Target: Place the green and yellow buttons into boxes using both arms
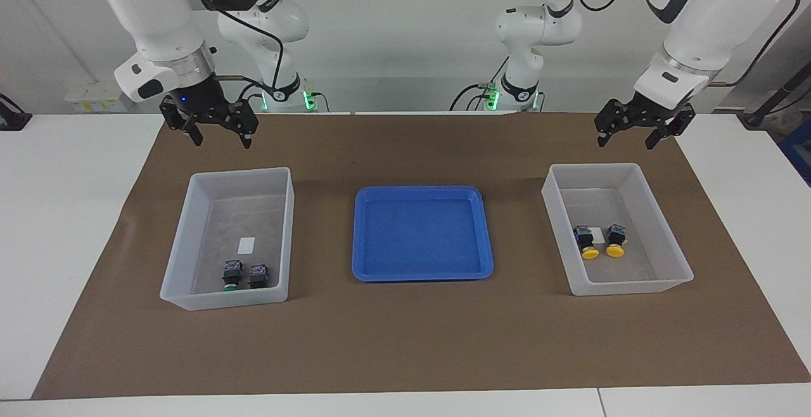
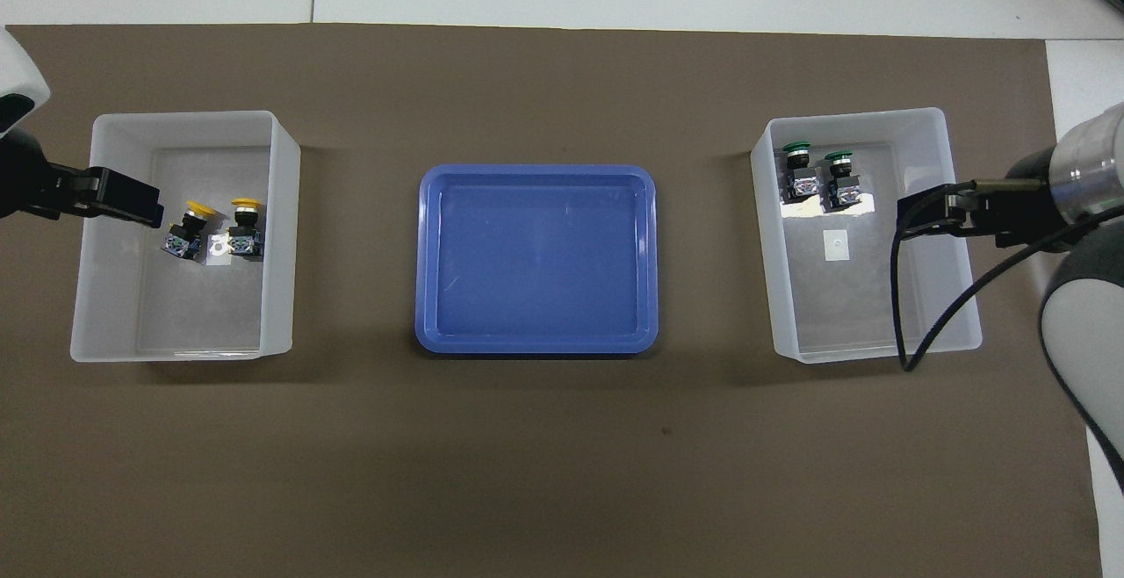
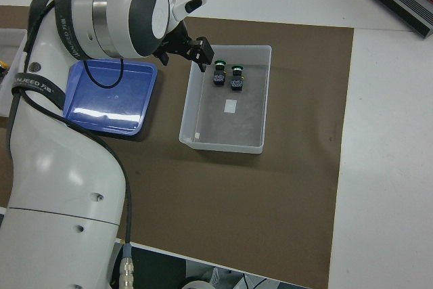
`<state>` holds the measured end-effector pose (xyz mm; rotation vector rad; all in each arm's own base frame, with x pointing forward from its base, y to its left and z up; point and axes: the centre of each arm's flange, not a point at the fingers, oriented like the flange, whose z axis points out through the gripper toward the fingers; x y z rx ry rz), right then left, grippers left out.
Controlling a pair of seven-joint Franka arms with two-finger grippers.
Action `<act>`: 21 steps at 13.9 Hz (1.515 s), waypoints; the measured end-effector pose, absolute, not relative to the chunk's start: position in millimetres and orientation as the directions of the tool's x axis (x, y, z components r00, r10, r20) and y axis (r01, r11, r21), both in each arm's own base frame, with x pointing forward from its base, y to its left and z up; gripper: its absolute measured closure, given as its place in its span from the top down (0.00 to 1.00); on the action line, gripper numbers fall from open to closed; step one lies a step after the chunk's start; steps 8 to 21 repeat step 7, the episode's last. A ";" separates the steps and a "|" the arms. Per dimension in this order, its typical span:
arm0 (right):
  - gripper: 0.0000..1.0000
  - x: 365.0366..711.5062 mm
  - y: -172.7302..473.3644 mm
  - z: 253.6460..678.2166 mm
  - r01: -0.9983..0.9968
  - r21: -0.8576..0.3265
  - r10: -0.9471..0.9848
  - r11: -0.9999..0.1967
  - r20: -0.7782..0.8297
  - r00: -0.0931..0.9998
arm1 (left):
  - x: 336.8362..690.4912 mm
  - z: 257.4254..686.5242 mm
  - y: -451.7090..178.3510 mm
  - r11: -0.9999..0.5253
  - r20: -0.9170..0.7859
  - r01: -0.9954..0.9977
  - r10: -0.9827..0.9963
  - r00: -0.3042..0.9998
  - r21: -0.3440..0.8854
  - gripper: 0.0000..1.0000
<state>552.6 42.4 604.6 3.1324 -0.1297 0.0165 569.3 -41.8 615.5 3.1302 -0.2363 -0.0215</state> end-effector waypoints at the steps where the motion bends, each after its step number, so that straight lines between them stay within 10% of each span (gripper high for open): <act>1: 1.00 552.5 41.8 603.9 -0.076 0.006 -0.076 -0.997 0.009 0.997 | 569.3 615.5 -41.8 -0.989 -0.013 -0.150 -0.150 0.989 0.003 1.00; 21: 1.00 552.8 43.9 600.2 -0.071 0.007 -0.071 -0.997 0.001 0.998 | 569.3 615.5 -41.8 -0.989 -0.013 -0.150 -0.150 0.989 0.003 1.00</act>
